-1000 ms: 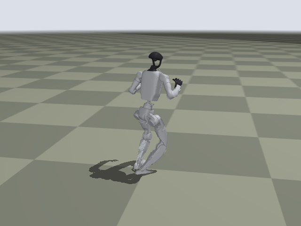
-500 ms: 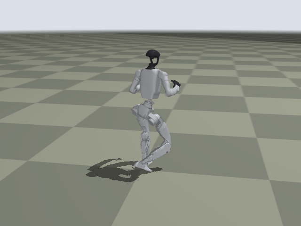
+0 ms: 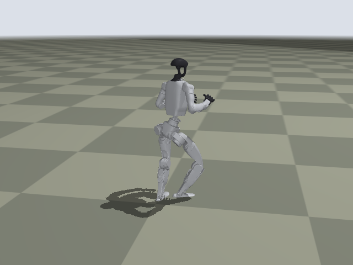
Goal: Dance
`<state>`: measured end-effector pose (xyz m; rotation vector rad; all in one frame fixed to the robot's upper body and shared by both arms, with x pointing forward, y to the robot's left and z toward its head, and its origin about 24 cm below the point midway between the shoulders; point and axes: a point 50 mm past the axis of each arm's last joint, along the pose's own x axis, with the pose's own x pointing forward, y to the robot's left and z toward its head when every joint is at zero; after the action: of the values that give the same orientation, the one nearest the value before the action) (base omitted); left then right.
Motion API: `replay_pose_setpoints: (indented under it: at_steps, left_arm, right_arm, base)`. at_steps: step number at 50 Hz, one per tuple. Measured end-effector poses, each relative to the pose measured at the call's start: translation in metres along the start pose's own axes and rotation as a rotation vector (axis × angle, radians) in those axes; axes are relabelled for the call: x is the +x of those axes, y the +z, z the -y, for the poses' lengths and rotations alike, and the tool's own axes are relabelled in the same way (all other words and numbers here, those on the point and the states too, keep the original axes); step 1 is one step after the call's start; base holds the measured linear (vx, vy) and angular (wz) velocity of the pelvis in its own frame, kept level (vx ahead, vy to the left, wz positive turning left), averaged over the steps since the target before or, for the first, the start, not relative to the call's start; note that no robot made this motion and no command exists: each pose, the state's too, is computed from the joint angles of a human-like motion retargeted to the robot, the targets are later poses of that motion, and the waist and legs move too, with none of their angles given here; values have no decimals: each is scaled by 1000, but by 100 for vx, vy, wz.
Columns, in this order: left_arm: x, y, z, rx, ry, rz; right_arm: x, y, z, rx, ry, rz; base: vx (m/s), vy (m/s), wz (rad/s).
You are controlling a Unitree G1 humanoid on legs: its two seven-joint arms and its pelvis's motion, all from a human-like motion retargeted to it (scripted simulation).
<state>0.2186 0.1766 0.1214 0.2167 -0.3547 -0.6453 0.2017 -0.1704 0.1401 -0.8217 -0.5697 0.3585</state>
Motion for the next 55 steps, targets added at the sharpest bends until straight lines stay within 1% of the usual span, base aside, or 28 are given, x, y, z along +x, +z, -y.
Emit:
replay_pose_setpoints:
  at_steps: [5, 17, 22, 28, 35, 43, 50, 52, 55]
  left_arm:
    - [-7, -7, 4, -13, -14, -43]
    - [-8, -14, 1, 5, 68, -58]
    - [-5, -12, 3, 5, 96, -22]
    - [-4, -11, 3, 8, 90, -14]
    - [-6, -19, 5, 5, 78, -63]
    - [-5, -16, -15, 57, 195, -59]
    - [20, 3, -41, 151, 307, 36]
    - [37, 14, -52, 194, 333, 87]
    - [58, 29, -57, 235, 331, 159]
  right_arm:
    - [3, 2, 0, 24, -12, 18]
    - [23, 7, -15, 171, -28, 90]
    - [26, 15, -25, 242, 19, 141]
    - [32, 30, -38, 301, 146, 229]
    - [33, 25, -54, 273, 260, 204]
    - [27, 9, -57, 207, 273, 128]
    - [14, -4, -52, 178, 275, 50]
    - [13, -7, -45, 153, 265, 39]
    - [6, -13, -41, 136, 253, -1]
  base:
    - [24, -10, -64]
    - [17, -8, -160]
    - [16, 2, -173]
    - [14, 0, -184]
    - [12, 3, -194]
    - [20, -5, -224]
    - [21, -10, -187]
    - [25, -11, -133]
    - [22, -12, -117]
